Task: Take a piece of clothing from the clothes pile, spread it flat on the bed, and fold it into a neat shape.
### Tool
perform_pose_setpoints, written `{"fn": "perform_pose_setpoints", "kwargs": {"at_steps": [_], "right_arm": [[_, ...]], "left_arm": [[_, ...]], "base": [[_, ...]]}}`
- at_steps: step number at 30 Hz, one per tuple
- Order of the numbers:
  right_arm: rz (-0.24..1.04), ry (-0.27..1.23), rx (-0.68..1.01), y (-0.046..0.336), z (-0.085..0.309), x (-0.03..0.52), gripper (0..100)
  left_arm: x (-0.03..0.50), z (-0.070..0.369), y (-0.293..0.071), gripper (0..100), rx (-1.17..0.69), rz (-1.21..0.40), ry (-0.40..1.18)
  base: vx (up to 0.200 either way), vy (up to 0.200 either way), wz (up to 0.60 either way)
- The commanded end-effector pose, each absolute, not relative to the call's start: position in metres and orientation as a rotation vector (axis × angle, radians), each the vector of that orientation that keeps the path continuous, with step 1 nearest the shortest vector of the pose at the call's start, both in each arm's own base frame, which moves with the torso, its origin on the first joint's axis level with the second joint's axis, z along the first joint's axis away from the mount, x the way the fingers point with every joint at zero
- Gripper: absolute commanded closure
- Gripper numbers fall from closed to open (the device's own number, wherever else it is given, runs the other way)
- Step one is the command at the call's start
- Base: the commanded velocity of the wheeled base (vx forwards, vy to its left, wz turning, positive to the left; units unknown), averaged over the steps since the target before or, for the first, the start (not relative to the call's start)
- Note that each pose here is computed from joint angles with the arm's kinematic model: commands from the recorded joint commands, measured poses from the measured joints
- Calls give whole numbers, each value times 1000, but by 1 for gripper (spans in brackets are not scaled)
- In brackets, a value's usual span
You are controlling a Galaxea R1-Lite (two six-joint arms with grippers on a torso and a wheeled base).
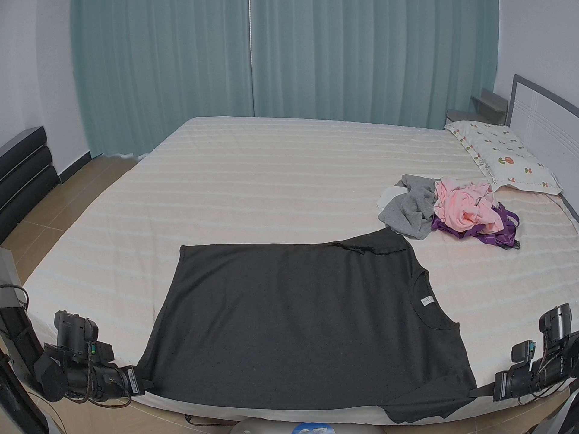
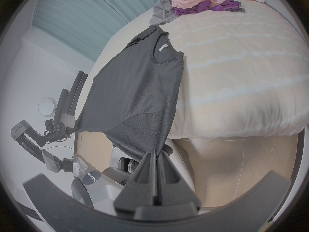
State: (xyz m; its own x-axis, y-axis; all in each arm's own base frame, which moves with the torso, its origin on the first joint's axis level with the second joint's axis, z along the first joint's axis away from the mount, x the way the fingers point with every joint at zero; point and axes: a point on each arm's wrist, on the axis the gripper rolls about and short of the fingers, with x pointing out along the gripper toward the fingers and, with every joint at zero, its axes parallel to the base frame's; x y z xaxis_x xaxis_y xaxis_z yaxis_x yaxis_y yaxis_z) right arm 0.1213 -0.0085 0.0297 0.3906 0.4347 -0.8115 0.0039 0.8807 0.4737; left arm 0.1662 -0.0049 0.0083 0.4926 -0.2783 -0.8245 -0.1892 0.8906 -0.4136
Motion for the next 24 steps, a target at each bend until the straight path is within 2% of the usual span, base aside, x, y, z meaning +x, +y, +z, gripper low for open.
{"fn": "perform_pose_setpoints", "kwargs": {"at_steps": [1, 12, 24], "right_arm": [[281, 1122, 429, -8, 34, 113, 100], [286, 1085, 417, -10, 39, 117, 100], [259, 1014, 436, -18, 51, 169, 100]], "left_arm": [[160, 9, -5, 100, -482, -42, 1084], [162, 10, -5, 100, -472, -24, 1074], [215, 36, -11, 100, -560, -26, 888]], "base": [[0, 0, 0], [0, 0, 0], [0, 0, 0]]}}
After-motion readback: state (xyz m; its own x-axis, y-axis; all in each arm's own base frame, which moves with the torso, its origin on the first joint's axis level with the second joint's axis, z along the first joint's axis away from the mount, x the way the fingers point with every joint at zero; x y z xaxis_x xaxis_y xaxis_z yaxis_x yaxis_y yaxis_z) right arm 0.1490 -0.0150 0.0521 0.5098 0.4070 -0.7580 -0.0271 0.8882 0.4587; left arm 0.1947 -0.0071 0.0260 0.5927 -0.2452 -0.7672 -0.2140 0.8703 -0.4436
